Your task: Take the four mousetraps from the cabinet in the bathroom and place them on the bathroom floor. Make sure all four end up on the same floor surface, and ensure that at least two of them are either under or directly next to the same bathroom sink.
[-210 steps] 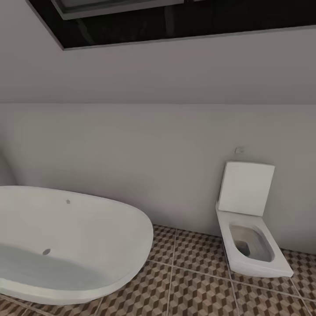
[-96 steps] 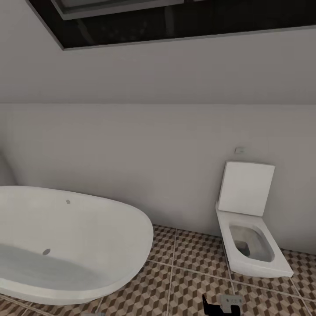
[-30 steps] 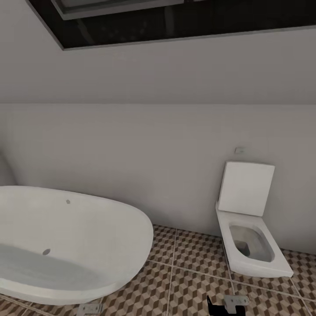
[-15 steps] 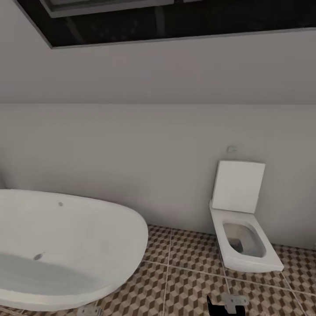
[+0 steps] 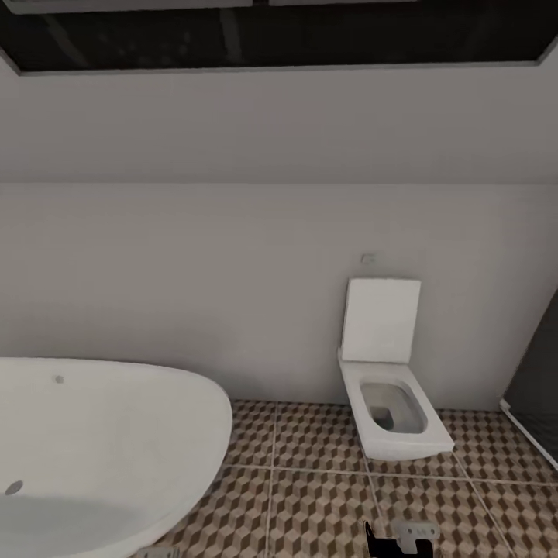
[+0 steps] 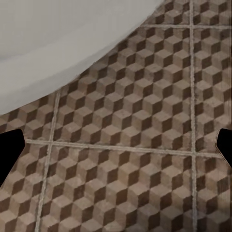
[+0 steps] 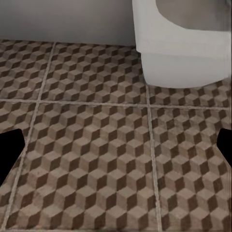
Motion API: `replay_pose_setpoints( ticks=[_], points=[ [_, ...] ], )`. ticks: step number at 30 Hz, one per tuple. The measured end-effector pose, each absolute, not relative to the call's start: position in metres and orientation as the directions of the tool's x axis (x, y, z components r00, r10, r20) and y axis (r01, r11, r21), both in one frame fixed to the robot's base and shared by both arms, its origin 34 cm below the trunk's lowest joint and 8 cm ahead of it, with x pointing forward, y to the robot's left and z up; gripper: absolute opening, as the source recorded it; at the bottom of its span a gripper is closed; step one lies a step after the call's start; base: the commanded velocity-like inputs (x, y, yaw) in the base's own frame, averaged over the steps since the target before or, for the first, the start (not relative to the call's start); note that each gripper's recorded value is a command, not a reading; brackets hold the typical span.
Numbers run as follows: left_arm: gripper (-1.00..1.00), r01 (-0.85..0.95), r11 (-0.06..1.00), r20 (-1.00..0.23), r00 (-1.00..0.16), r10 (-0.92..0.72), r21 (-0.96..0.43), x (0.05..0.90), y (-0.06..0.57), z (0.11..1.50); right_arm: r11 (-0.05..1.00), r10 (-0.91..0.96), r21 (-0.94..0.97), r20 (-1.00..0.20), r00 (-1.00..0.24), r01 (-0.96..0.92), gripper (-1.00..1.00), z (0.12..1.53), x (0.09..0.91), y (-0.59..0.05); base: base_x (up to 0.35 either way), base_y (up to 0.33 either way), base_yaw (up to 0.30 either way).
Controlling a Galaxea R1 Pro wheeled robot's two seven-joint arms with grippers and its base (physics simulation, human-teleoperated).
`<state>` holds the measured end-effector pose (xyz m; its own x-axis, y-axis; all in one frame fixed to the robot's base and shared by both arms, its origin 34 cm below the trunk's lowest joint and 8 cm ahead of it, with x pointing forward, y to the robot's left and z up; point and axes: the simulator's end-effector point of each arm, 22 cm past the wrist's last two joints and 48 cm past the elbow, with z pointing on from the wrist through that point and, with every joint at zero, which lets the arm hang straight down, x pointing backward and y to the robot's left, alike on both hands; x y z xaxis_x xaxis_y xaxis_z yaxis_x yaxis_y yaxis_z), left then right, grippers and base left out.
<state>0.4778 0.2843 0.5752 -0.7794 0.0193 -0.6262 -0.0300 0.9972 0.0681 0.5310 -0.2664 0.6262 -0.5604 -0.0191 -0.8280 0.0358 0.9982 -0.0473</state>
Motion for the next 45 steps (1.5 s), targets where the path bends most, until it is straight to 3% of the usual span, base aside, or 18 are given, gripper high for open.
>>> replay_pose_setpoints(
  ticks=[45],
  points=[
    [1.00, -0.027, 0.997, -0.639, -0.769, 0.021, 0.066, 0.4782, 0.2819, 0.5747, 0.998, -0.019, -0.047, -0.828, -0.561, 0.036, 1.00, 0.6261, 0.5310, -0.2664, 0.000, 0.000, -0.291]
  ],
)
